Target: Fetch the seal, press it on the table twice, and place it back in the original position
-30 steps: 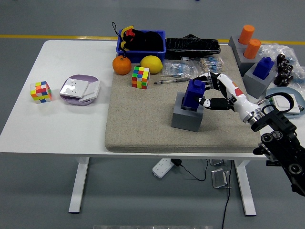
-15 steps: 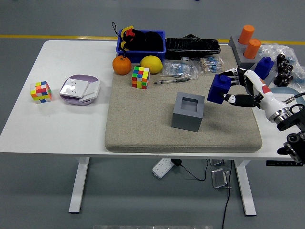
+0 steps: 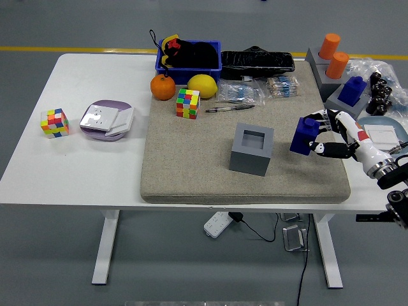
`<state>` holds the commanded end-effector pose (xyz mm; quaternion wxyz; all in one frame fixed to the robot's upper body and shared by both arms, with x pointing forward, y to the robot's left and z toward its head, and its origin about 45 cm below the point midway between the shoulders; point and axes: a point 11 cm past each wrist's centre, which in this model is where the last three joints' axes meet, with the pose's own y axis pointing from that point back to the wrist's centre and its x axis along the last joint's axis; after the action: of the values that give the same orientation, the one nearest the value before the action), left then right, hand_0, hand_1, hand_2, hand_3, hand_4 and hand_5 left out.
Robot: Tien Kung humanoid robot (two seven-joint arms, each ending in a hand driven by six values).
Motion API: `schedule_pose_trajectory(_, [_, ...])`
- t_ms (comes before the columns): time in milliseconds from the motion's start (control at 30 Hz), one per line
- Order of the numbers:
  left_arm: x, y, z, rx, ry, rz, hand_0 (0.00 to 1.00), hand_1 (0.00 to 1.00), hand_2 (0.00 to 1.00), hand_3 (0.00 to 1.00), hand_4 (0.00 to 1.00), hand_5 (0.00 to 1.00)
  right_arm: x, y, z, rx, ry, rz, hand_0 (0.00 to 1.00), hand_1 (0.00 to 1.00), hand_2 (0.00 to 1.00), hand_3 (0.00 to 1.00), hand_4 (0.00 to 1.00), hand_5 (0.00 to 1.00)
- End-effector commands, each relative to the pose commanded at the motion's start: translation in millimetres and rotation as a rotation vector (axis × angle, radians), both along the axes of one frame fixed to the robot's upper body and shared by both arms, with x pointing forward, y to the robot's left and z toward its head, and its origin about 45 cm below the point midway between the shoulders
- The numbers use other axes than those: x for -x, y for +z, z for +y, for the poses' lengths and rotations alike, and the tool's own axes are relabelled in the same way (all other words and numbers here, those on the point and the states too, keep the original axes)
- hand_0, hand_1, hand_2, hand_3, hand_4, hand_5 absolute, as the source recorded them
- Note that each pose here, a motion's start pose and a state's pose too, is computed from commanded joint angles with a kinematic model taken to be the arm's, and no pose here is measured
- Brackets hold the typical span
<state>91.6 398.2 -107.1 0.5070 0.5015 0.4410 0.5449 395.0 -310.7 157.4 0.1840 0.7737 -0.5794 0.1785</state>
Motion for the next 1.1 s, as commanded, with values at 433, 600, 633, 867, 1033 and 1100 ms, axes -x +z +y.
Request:
schedule_pose_trajectory(433, [1.5, -0.7, -1.5, 0.003, -0.001, 0.003, 0.817, 0.816, 0.788, 0.837, 0.803, 0.421, 2.4, -24.1, 7.3, 0.037, 0.009, 0.042, 0.464, 0.360, 0.366, 0.391, 0.600, 0.002])
schedule_pose_trajectory(600, [0.1, -0.4, -1.4, 0.003, -0.003, 0.001, 0.817, 0.816, 0.788, 0.837, 0.804, 0.423, 4.4, -31.0, 6.6, 0.048, 0.008, 0.057, 0.465, 0.361, 0.366, 0.390, 0.600, 0.002])
schedule_pose_trajectory(633, [-0.2, -0.3, -1.2, 0.003, -0.003, 0.000, 0.817, 0.816, 0.788, 0.837, 0.804, 0.423, 4.8, -32.2, 5.9, 0.051, 0.008, 0.060, 0.465, 0.361, 0.366, 0.390, 0.600, 0.002])
schedule_pose_trajectory(867, [0.4, 0.1, 0.5, -0.001, -0.003, 0.001, 0.817, 0.816, 0.788, 0.836, 0.804, 0.422, 4.8, -29.9, 3.7, 0.052, 0.007, 0.051, 0.464, 0.360, 0.366, 0.389, 0.599, 0.002])
schedule_pose_trajectory(1033, [0.5, 0.6, 2.2, -0.004, -0.005, 0.001, 0.817, 0.816, 0.788, 0.836, 0.805, 0.422, 0.5, -13.6, 3.7, 0.036, 0.013, 0.009, 0.463, 0.361, 0.365, 0.386, 0.596, 0.002])
schedule_pose_trajectory(1100, [0.7, 0.7, 2.6, -0.004, -0.005, 0.001, 0.817, 0.816, 0.788, 0.836, 0.805, 0.422, -2.8, -1.0, 3.5, 0.023, 0.014, -0.023, 0.463, 0.361, 0.365, 0.386, 0.596, 0.002])
